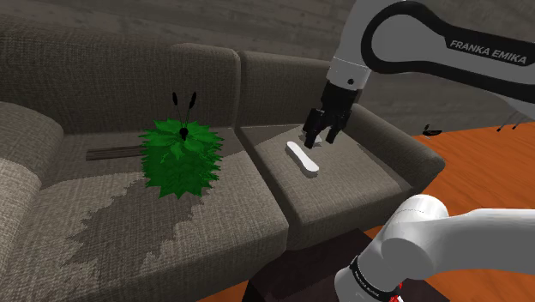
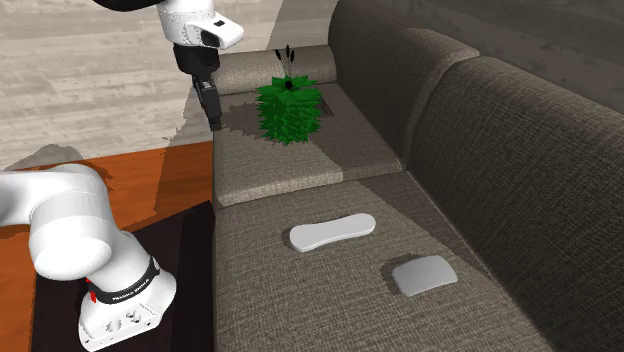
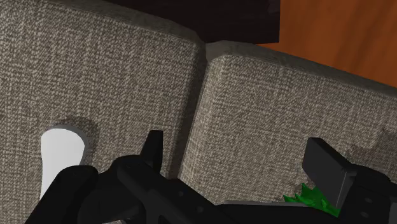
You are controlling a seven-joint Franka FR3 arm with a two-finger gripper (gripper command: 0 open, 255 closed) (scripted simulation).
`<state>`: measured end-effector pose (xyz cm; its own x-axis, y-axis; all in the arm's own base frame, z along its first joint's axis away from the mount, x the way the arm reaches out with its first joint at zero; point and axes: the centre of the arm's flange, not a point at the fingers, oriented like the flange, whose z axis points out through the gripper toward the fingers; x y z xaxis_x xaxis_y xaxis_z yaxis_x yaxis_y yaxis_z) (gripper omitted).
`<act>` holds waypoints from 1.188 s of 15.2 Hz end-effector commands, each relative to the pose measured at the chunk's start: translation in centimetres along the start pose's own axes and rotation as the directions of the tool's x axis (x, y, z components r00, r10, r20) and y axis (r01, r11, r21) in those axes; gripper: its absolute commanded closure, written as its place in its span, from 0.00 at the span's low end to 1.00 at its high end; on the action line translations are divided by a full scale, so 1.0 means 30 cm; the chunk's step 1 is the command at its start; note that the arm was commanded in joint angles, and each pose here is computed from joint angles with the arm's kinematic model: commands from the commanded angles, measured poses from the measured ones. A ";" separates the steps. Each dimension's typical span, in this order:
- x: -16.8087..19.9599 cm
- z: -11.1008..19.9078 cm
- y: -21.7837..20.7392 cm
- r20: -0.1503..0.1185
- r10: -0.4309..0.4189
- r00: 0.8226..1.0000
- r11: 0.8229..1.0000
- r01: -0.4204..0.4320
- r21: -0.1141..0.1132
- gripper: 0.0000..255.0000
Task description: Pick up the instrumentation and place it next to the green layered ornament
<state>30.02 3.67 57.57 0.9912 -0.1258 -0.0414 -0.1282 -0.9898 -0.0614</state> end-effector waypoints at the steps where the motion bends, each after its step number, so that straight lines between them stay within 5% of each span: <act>1: 0.000 0.000 0.000 0.000 0.000 1.000 1.000 0.000 0.000 0.00; 18: 0.406 0.380 0.473 -0.031 0.073 0.997 0.997 -0.073 -0.025 0.00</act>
<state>39.22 -10.15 45.63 0.9806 -0.1951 -0.0180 -0.1956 -0.9800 -0.0354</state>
